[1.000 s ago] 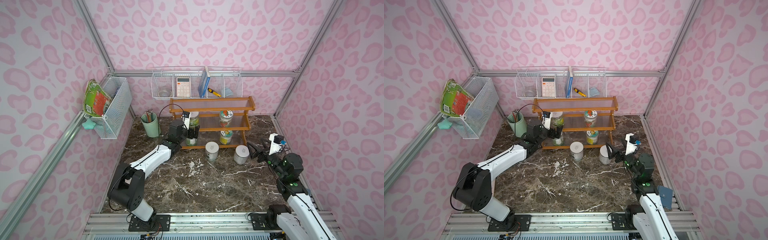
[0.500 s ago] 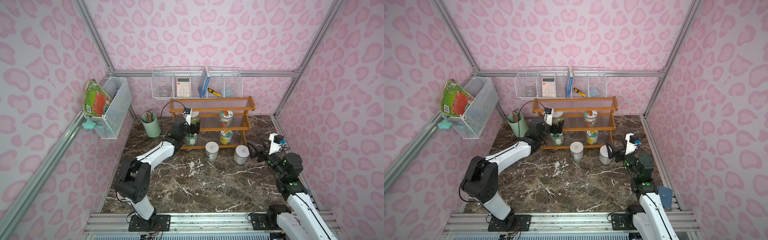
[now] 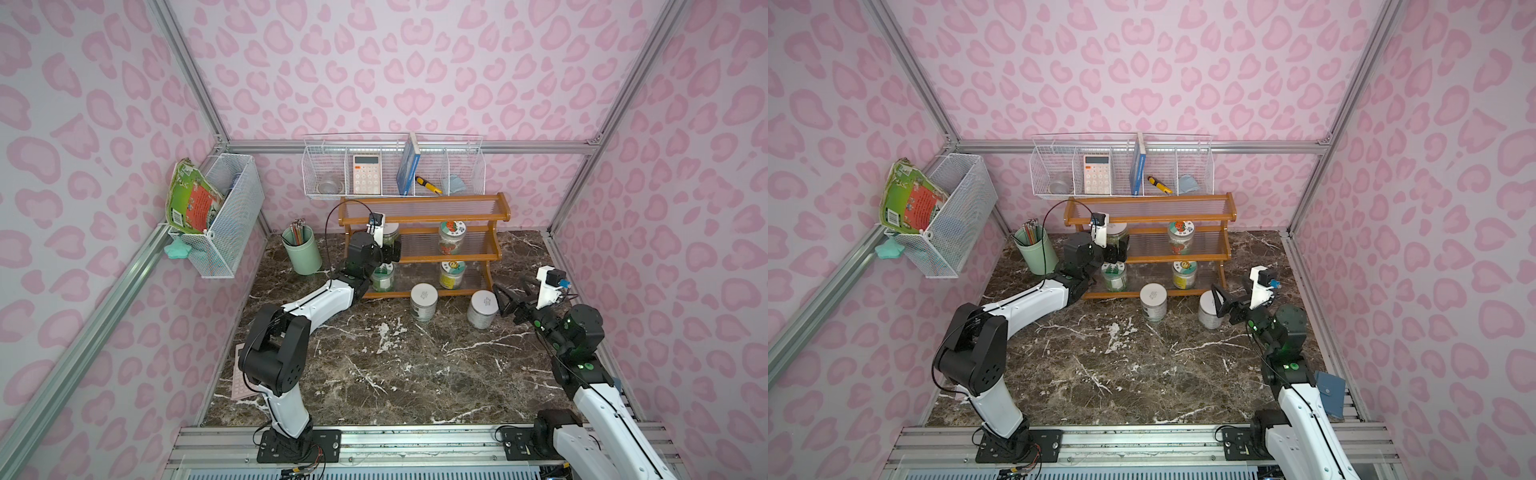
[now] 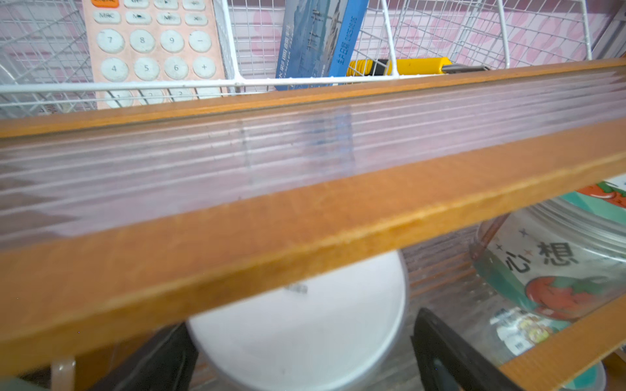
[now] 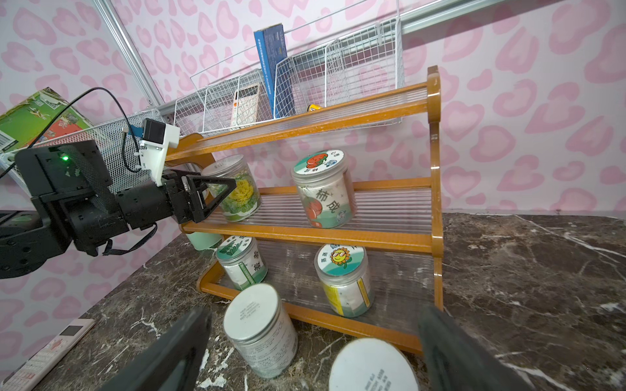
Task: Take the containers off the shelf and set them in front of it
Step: 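Pick up a container from the shelf.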
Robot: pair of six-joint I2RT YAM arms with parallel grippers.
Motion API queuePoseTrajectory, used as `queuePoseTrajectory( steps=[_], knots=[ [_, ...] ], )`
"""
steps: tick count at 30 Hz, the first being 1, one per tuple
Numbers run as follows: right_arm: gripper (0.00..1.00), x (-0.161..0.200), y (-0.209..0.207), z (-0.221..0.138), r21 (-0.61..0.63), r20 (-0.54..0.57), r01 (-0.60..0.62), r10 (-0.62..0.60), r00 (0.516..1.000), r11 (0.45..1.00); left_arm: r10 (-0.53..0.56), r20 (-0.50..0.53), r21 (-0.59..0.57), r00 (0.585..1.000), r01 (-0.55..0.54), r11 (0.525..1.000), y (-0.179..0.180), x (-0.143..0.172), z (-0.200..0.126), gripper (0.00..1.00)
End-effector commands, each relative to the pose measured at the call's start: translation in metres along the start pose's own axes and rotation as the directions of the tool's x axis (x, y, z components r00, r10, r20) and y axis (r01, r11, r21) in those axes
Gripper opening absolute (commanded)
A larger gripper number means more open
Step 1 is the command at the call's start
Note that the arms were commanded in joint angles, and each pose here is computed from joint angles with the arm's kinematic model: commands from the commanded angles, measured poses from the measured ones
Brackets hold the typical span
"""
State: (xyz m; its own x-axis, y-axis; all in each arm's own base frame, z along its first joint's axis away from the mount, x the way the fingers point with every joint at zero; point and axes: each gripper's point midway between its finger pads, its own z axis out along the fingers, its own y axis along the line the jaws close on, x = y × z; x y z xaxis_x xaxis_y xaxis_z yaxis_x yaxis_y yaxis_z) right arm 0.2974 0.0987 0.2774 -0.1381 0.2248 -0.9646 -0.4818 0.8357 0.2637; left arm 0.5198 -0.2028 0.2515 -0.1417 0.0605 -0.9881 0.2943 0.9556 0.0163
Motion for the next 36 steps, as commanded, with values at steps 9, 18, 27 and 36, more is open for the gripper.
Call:
queuePoseTrajectory(
  steps=[9,18,27,36],
  knots=[
    [0.99,-0.01,0.003,0.0,-0.013,0.031,0.008,-0.007,0.999,1.0,0.002,0.048,-0.055,0.999,0.001,0.998,0.007,-0.015,0.014,0.98],
    [0.99,-0.014,0.004,0.002,-0.012,0.031,0.014,-0.014,0.999,1.0,0.001,0.039,-0.059,0.999,0.001,0.998,0.005,-0.013,0.012,0.86],
    [0.99,-0.013,0.005,0.0,-0.015,0.033,0.007,-0.007,0.999,1.0,0.045,0.055,-0.031,0.998,-0.043,0.999,-0.007,-0.032,-0.005,0.85],
    [0.99,-0.014,0.007,-0.004,-0.02,0.04,0.004,-0.003,0.999,1.0,0.024,0.042,-0.03,0.999,-0.023,0.999,-0.011,-0.03,-0.025,0.85]
  ],
)
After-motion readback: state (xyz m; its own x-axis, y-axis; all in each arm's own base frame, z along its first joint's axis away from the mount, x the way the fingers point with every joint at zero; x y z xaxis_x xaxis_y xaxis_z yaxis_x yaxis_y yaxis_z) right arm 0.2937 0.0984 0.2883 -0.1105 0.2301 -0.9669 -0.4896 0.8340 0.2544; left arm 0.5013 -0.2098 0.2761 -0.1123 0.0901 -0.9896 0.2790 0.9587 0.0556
